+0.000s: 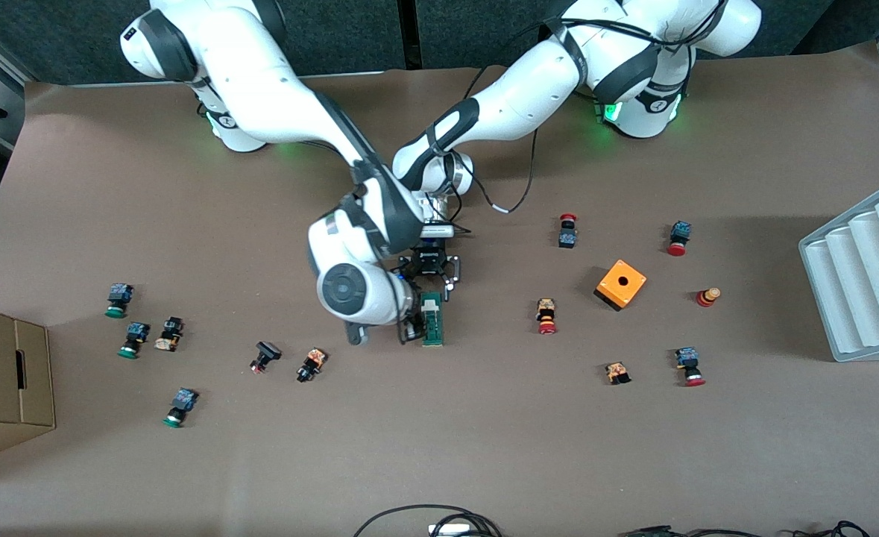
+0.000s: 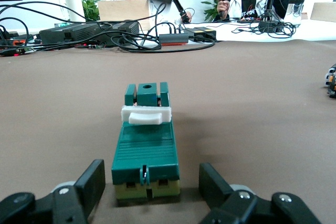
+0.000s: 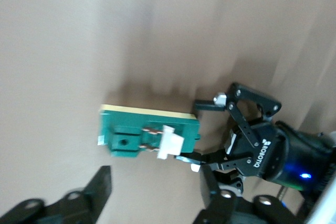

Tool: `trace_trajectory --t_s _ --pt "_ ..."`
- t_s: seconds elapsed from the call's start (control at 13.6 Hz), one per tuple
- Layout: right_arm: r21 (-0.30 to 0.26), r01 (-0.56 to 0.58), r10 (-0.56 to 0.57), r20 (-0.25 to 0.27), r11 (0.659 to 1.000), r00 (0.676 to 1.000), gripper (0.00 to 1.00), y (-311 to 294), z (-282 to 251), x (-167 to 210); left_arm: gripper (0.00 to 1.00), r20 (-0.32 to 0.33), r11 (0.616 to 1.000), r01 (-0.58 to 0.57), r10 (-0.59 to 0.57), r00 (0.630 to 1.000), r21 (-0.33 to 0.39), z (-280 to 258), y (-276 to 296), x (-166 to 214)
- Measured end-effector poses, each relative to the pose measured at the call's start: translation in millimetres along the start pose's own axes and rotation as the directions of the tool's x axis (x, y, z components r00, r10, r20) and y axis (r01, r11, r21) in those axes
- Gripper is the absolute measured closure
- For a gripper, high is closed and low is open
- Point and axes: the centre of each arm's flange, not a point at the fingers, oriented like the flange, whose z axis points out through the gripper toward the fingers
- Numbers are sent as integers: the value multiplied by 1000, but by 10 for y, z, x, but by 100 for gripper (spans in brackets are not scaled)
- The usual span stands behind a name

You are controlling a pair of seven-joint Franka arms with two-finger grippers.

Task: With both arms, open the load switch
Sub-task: 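Open the right gripper and withdraw it from the switch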

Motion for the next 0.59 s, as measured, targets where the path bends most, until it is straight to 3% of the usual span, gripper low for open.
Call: trace_trajectory --t_s 0.3,0.44,0.59 --pt "22 194 -194 10 981 981 6 33 -1087 618 18 0 1000 0 0 1000 0 0 0 0" --pt "28 334 -334 14 942 942 0 162 -1577 1003 16 -1 1000 -4 4 1000 0 4 -2 0" --pt "41 486 -487 2 873 874 0 395 -2034 1432 12 -1 1000 -27 27 1000 5 17 -4 12"
